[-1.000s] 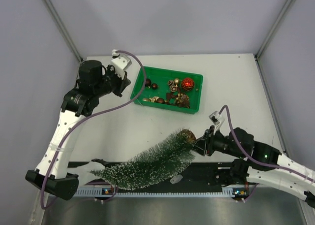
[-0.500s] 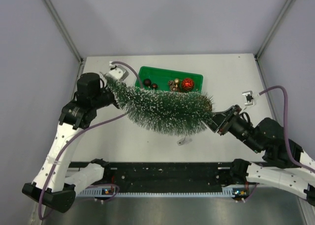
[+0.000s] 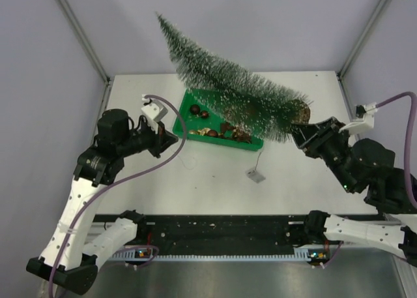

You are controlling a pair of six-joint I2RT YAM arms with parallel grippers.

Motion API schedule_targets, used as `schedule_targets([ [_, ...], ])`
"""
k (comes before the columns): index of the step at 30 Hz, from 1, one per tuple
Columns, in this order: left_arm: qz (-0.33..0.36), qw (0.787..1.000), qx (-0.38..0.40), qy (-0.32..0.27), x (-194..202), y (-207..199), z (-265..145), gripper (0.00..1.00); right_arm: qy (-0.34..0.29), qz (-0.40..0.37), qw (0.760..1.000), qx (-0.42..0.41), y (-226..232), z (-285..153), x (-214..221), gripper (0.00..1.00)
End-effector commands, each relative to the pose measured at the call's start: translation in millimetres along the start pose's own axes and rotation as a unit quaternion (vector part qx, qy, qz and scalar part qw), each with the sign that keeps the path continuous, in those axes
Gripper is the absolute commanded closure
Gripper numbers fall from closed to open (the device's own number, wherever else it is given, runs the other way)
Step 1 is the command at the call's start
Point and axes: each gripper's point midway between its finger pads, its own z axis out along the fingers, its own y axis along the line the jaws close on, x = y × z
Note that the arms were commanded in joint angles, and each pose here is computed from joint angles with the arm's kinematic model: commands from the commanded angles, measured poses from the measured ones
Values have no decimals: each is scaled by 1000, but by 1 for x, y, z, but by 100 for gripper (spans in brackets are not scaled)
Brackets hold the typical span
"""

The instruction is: Decorate the small christmas tree

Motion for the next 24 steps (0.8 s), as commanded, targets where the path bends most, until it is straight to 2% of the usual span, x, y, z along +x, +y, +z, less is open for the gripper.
schedule_targets([
  [1, -7, 999, 31, -20, -7, -15, -6, 100, -30, -4, 997, 69, 1, 21, -8, 100],
  [7, -6, 999, 43, -24, -11, -25, -16, 99, -67, -56, 984, 152, -11, 42, -8, 100],
  [11, 14, 999, 35, -4, 4, -24, -22, 100, -81, -47, 980, 175, -20, 48, -17, 100],
  [17, 47, 998, 15, 35, 36, -14, -23, 100, -25, -1, 981, 191, -55, 70, -7, 100],
  [24, 75, 995, 32, 50, 42, -19, -27, 100, 21, -14, 973, 229, -90, 93, 39, 100],
])
